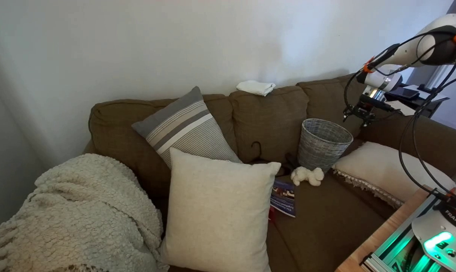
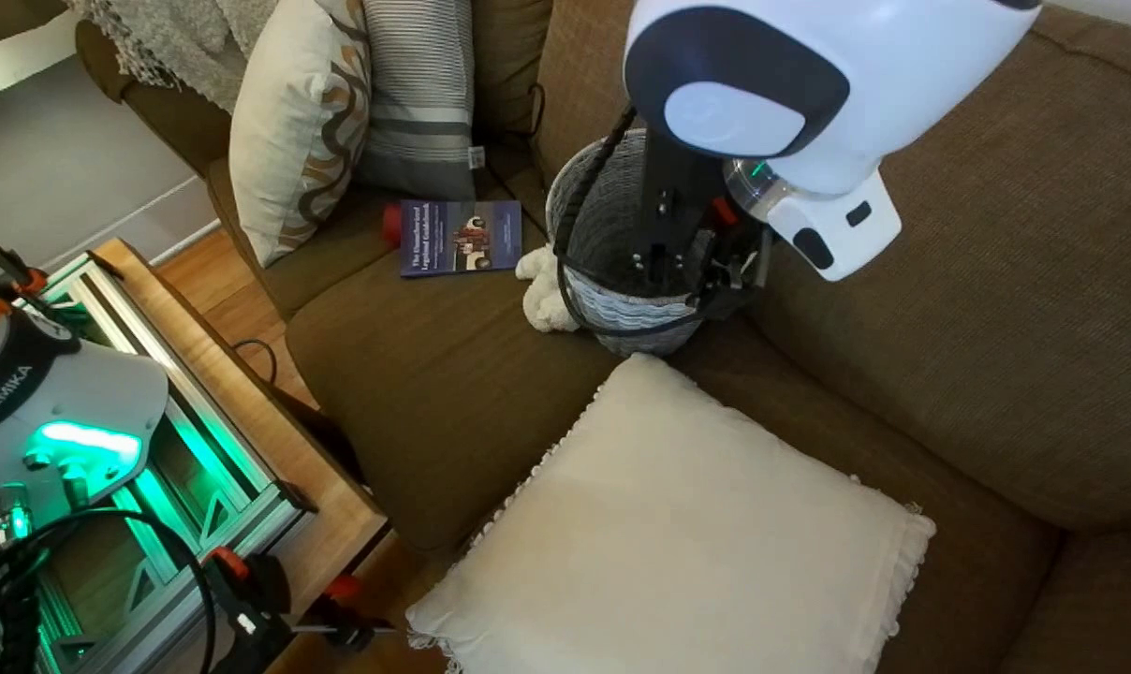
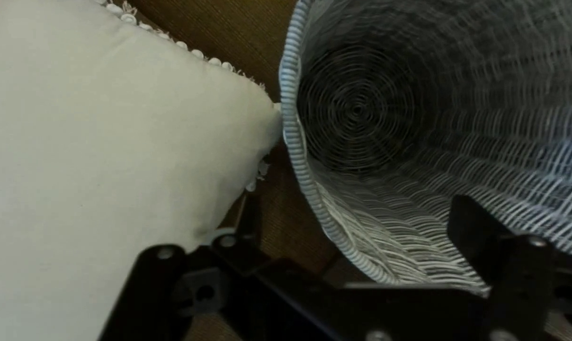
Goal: Move the basket forward
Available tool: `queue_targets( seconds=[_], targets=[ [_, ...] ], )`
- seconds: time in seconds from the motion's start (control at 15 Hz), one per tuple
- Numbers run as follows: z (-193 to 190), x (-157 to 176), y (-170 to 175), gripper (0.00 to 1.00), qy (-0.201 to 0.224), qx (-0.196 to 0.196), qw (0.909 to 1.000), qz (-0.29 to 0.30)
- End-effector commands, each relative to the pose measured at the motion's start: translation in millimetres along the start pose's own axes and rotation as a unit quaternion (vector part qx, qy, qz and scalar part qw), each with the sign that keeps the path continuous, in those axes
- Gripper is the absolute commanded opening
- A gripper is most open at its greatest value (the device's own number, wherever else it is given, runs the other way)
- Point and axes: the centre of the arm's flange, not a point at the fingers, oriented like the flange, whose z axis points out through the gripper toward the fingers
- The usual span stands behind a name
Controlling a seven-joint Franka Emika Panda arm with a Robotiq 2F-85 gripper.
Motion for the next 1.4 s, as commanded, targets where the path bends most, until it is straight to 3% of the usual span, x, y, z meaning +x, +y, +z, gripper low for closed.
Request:
queue_targets(
  seconds=[0.0, 0.33, 0.4, 0.47, 0.67, 0.87, 1.07, 1.13, 1.2, 1.27, 1.33],
  targets=[
    [48, 47, -20, 1.0, -0.015, -0.032, 0.9992, 0.019],
    [76, 54, -42, 1.0, -0.024, -0.097, 0.9948, 0.018],
    [69, 48, -44, 1.0, -0.037, -0.1, 0.9943, 0.007],
    [78, 30, -38, 1.0, -0.022, -0.085, 0.9961, 0.008],
    [70, 31, -44, 1.0, -0.029, -0.094, 0.9952, 0.003],
    [87, 25, -30, 1.0, 0.004, -0.105, 0.9891, -0.103],
    [108, 23, -12, 1.0, 0.026, -0.118, 0.9752, -0.185],
    [113, 21, -10, 1.0, 0.033, -0.106, 0.9706, -0.213],
    [101, 34, -25, 1.0, 0.027, -0.114, 0.9787, -0.168],
    [105, 34, -21, 1.0, 0.035, -0.115, 0.9749, -0.187],
    [107, 33, -19, 0.82, 0.037, -0.116, 0.9729, -0.197]
  ],
)
